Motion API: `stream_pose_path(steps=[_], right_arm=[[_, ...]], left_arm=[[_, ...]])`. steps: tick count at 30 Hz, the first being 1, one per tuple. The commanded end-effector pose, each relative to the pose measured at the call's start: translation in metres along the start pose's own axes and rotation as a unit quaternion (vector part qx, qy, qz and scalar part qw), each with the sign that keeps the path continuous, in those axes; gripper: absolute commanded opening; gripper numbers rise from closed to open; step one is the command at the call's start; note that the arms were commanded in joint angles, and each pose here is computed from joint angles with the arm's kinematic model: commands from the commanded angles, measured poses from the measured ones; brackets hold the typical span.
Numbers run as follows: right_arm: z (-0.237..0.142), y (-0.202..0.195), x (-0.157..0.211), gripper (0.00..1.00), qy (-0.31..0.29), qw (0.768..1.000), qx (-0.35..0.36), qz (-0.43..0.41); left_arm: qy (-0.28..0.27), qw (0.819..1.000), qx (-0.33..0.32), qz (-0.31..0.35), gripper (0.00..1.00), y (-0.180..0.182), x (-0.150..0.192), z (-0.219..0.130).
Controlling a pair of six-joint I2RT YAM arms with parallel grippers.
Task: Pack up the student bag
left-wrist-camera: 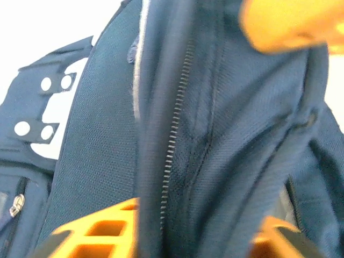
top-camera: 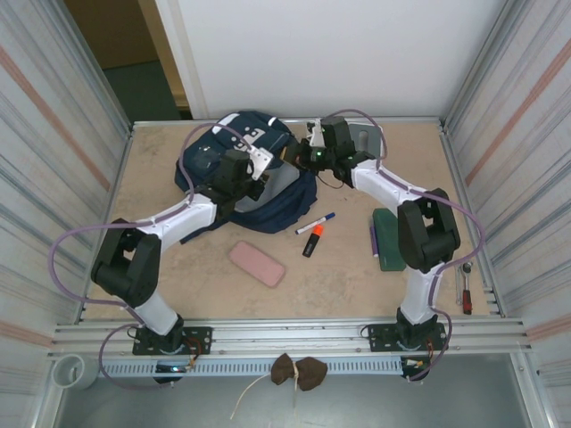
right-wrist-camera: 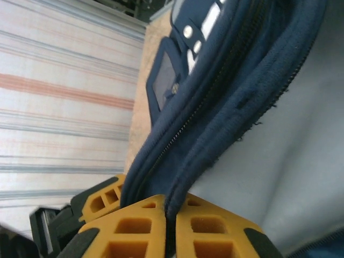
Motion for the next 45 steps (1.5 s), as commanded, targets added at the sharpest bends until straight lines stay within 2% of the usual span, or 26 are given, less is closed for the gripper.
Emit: stream_pose_path(steps=[1,3,5,7,11,15,18,25,31,40,45], right_arm=[[-0.047,0.008,-0.004,0.21,-0.005,0.999,0.026,-0.042],[-0.062,-0.007,0.008,0.37,0.008,0.996,0.077,-0.052],[-0.085,-0.030,0.025,0.49,0.022,0.986,0.155,-0.061],[-0.114,-0.059,0.047,0.63,0.037,0.966,0.246,-0.062],[-0.181,-0.114,0.093,0.76,0.076,0.902,0.422,-0.053],[-0.226,-0.151,0.128,0.88,0.107,0.855,0.508,-0.010],[-0.234,-0.165,0.142,0.91,0.118,0.852,0.510,0.024],[-0.224,-0.186,0.161,0.95,0.182,0.839,0.510,0.053],[-0.222,-0.198,0.163,0.95,0.191,0.837,0.507,0.069],[-0.246,-0.219,0.163,0.86,0.168,0.840,0.501,0.126],[-0.243,-0.222,0.169,0.83,0.171,0.845,0.488,0.139]], left_arm=[[-0.032,0.997,0.001,-0.065,0.08,0.024,-0.020,-0.012],[-0.037,0.995,0.022,-0.089,0.00,0.026,-0.023,-0.017],[-0.040,0.992,0.042,-0.109,0.00,0.026,-0.026,-0.022],[-0.044,0.990,0.053,-0.122,0.00,0.026,-0.029,-0.026],[-0.042,0.987,0.057,-0.146,0.00,0.029,-0.030,-0.029],[-0.040,0.984,0.067,-0.160,0.00,0.031,-0.031,-0.031],[-0.040,0.983,0.076,-0.159,0.00,0.029,-0.031,-0.031],[-0.041,0.983,0.080,-0.161,0.00,0.028,-0.030,-0.029],[-0.038,0.982,0.088,-0.163,0.00,0.026,-0.028,-0.027],[-0.039,0.982,0.090,-0.160,0.00,0.026,-0.027,-0.028],[-0.036,0.982,0.092,-0.158,0.00,0.025,-0.026,-0.027]])
Point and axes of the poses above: each hand's point on the last joint's axis, 136 mm out from that joint toward the fingers, its own z axis out along the fingers, its own y axis along the line the jaws close on, x = y × z, the point moved 5 cm from there along -z, back along the fingers, and after that the axes turned 15 degrees about -z, right-handed, at the moved point
